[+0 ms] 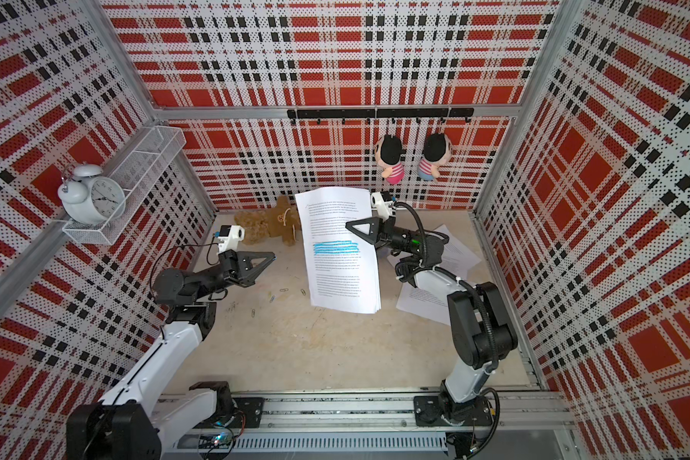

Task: Unclip the paperclips from the documents
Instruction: Remove the paper clip from the document, then place the paper clip at the center of the board.

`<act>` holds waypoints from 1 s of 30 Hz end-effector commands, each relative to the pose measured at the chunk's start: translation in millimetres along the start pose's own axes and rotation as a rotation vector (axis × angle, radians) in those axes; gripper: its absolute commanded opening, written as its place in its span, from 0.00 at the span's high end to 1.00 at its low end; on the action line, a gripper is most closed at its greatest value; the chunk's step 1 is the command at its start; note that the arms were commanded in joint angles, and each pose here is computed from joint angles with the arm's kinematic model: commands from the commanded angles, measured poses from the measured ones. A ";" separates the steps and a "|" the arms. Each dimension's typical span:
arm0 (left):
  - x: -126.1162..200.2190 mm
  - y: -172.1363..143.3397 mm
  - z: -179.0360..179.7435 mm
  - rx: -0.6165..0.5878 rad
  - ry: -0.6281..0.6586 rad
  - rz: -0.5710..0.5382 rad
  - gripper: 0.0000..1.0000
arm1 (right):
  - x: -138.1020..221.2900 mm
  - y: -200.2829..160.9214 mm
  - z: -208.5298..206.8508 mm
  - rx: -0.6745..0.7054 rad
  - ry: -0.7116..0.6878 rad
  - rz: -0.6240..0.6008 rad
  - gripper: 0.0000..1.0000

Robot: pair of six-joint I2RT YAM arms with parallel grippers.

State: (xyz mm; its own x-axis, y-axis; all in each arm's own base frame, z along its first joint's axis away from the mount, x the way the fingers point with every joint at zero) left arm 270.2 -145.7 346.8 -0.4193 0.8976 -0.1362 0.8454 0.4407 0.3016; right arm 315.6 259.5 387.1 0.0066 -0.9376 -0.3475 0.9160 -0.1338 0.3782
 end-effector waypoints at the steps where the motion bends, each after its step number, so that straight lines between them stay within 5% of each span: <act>1: 11.2 4.4 92.5 -0.102 0.481 -0.069 1.00 | -1.7 -18.4 -16.8 -0.186 -0.078 0.054 1.00; 4: 30.6 -2.4 140.9 -0.098 0.736 -0.075 1.00 | -3.1 -29.1 -44.1 -0.208 -0.199 0.056 1.00; 10: 84.4 1.8 182.4 -0.061 1.012 -0.305 1.00 | 7.1 -65.6 -115.2 -0.208 -0.640 0.102 1.00; 15: 137.8 -18.6 222.7 0.022 1.250 -0.396 0.98 | -2.8 -93.4 -139.0 -0.249 -0.698 0.100 1.00; 20: 168.3 -27.2 248.9 0.072 1.319 -0.442 0.89 | -22.2 -112.5 -154.3 -0.261 -0.699 0.131 1.00; 30: 176.0 -6.5 242.0 0.054 1.316 -0.494 0.46 | 44.1 -110.0 -229.7 -0.240 -0.952 0.051 1.00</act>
State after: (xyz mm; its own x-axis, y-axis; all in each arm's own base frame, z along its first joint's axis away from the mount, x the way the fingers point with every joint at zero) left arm 259.7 5.8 77.6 -0.6086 0.0250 0.7931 0.5435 0.7413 0.3937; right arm 297.3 320.9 167.0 -0.1383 -0.8823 0.4498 0.9877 -0.0891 0.1288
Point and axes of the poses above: each gripper's point midway between its finger pads, its own x axis back along the fingers, its own z axis along the line the jaws close on, y = z × x, the point moved 1 cm from there along x, back along the fingers, and after that the axes turned 2 degrees about x, right-handed, at the moved point
